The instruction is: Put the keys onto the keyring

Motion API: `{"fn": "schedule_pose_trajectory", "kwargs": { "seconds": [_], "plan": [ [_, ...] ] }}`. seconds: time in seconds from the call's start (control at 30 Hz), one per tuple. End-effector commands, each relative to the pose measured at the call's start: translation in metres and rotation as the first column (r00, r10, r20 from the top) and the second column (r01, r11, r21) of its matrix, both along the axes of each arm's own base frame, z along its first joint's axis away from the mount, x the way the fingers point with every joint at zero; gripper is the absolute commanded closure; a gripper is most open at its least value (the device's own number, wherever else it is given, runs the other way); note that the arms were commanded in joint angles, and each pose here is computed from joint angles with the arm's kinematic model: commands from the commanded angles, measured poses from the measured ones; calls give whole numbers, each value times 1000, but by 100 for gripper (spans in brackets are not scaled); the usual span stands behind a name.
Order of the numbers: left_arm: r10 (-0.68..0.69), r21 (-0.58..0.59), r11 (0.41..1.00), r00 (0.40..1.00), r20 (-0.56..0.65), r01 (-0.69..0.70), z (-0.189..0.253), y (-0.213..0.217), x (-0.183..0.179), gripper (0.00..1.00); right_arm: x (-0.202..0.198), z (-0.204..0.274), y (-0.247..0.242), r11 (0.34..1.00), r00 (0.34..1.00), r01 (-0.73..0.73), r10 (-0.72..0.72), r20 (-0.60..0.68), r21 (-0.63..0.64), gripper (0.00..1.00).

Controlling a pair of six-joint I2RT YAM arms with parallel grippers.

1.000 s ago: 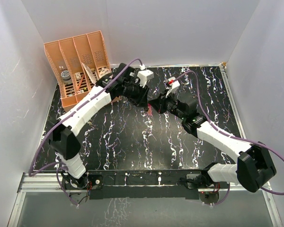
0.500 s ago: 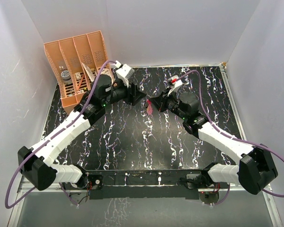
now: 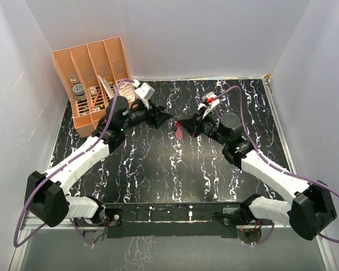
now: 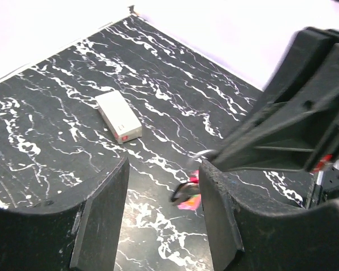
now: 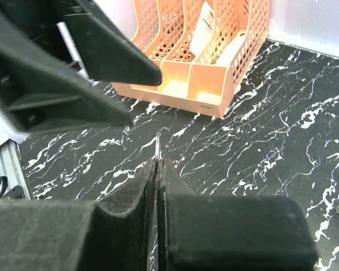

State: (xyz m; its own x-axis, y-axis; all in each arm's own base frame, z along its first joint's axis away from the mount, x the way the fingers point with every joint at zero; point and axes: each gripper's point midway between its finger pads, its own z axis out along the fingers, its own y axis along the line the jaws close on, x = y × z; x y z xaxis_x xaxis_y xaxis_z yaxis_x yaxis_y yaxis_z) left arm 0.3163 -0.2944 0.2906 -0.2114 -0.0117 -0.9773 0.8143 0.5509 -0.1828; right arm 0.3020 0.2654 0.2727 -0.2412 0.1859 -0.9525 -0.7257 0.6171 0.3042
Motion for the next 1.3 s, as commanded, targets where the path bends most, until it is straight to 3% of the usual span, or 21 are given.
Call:
{"fn": "schedule_pose_trajectory", "kwargs": {
  "seconds": [0.0, 0.53, 1.27],
  "plan": [
    [-54, -134, 989, 995, 79, 64, 34, 21, 1, 49, -11, 35, 0, 998, 991, -46, 41, 127, 36, 100],
    [-351, -244, 898, 931, 100, 365, 31, 10, -34, 55, -15, 44, 7, 995, 987, -98, 92, 131, 37, 100],
    [-405, -265, 878, 914, 30, 398, 7, -1, -24, 64, -17, 48, 12, 990, 983, -132, 124, 137, 52, 100]
  ]
}}
